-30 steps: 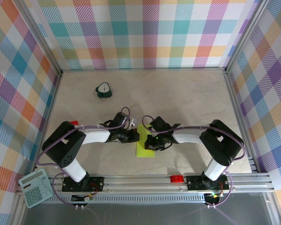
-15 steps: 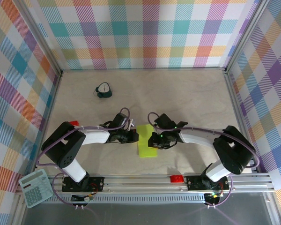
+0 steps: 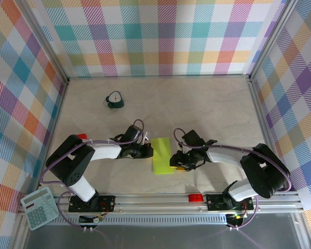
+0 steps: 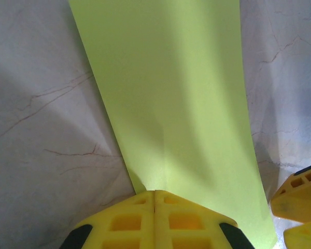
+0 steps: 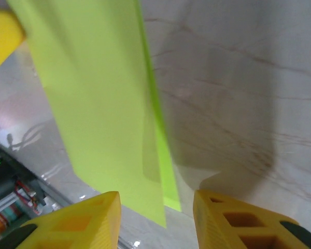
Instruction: Fold a paper plane with a square sheet of paper (fold left side to right side)
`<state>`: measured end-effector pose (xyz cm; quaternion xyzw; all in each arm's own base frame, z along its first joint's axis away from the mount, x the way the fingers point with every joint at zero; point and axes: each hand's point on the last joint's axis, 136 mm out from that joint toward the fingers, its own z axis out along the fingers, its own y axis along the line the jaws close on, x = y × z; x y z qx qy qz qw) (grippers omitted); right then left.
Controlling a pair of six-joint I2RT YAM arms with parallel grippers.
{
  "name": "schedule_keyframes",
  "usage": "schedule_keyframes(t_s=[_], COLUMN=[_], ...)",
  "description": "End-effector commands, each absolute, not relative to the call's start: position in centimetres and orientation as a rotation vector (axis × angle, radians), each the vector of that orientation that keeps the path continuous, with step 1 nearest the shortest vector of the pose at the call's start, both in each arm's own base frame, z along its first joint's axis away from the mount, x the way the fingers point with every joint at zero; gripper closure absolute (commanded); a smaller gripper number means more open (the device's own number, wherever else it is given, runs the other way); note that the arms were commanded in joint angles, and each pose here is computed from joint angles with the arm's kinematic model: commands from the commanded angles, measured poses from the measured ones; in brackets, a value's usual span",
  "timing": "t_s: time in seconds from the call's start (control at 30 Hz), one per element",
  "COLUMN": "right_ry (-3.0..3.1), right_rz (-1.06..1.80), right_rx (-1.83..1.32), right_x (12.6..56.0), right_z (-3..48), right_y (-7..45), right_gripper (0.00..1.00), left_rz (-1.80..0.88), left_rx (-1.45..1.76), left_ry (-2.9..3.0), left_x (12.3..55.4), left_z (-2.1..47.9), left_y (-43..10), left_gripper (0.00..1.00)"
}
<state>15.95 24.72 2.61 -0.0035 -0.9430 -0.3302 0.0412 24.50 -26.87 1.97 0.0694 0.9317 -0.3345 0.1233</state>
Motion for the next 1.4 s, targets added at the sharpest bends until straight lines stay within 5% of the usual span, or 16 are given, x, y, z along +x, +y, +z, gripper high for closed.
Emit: schedule_keyframes(t_s=[0.0,1.37], right_ry=[-2.804,-2.881], right_rz=[-1.109,-1.267], right_rx=[0.008,0.115], right_x=[15.3,23.8], right_z=[2.6,3.4], right_y=[25.9,26.8], right_gripper=[0.59,0.81], left_rz=[-0.913,-0.913], left_rx=[0.222,0.251], left_ry=[2.796,2.766], left_x=[23.1,23.8], left_z=[0.3,0.9], left_y=[-26.0,-26.4], left_gripper=[1.00,1.00])
